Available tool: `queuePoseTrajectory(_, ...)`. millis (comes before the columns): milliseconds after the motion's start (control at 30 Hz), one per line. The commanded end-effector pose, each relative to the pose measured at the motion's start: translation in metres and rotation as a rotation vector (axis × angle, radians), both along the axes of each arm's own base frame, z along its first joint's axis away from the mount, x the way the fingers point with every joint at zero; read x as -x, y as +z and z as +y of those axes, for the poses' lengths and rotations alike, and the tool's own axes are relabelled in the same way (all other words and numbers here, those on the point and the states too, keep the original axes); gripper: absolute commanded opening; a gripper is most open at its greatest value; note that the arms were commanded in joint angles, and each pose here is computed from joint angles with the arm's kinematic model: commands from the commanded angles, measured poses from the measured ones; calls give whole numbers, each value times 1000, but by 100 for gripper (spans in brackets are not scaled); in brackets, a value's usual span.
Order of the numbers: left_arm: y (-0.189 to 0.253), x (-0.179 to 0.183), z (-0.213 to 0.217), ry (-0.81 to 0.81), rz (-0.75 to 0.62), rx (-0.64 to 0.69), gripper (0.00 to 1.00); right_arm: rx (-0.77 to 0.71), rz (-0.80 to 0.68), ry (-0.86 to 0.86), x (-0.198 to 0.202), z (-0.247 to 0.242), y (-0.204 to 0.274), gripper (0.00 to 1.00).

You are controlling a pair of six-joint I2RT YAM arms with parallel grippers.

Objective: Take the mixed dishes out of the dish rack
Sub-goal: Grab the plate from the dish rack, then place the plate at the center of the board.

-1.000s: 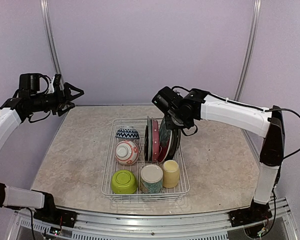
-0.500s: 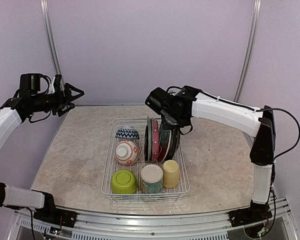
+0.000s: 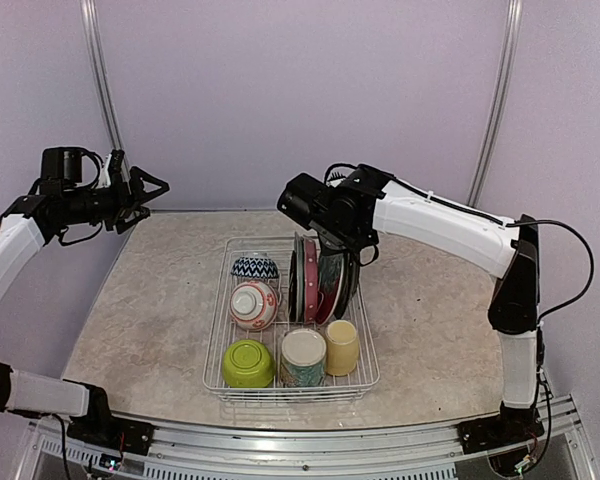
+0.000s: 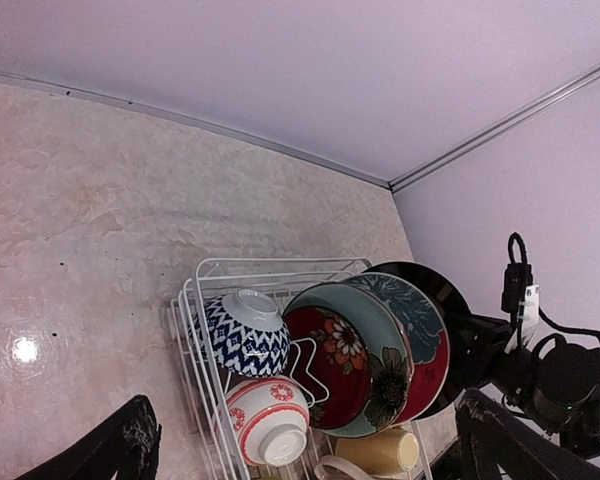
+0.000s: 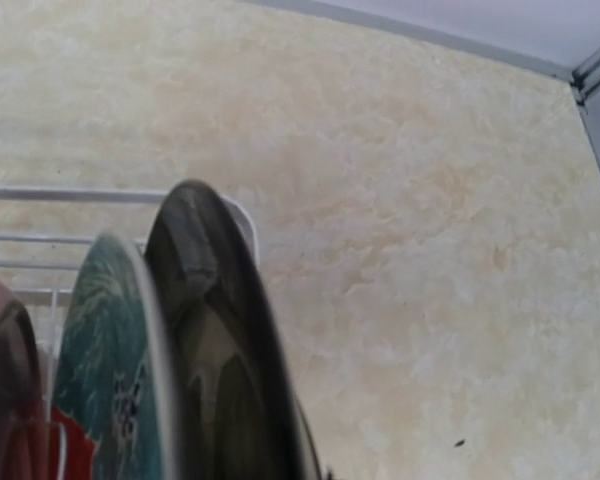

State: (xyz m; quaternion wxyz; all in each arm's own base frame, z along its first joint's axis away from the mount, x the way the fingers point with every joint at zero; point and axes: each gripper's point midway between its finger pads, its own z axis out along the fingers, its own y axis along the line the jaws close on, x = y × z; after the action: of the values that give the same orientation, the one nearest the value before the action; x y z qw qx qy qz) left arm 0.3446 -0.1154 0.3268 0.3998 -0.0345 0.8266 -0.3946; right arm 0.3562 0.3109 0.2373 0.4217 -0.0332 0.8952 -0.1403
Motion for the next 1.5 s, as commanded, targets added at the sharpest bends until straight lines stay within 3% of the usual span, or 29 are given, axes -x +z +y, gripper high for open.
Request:
queuePoseTrajectory(0, 7, -2, -1, -2, -19, -18, 99, 13, -185, -14, 0, -20, 72, 0)
queuePoseTrajectory(733, -4, -9, 0, 4, 13, -25, 99, -139, -336, 36, 7, -47, 164, 0)
queuePoseTrajectory(933, -4, -9, 0, 2, 13, -24, 99, -263, -391, 20, -2, -81, 187, 0)
queuePoseTrajectory(1100, -4, -8, 0, -1, 13, -23, 99, -455, -441, 36, -14, -125, 198, 0)
queuePoseTrajectory(1267, -3, -8, -1, -4, 12, -22, 99, -602, -455, -15, -19, -183, 181, 0)
queuePoseTrajectory(1467, -3, -8, -3, -13, 16, -15, 99, -721, -371, -76, -24, -240, 104, 0)
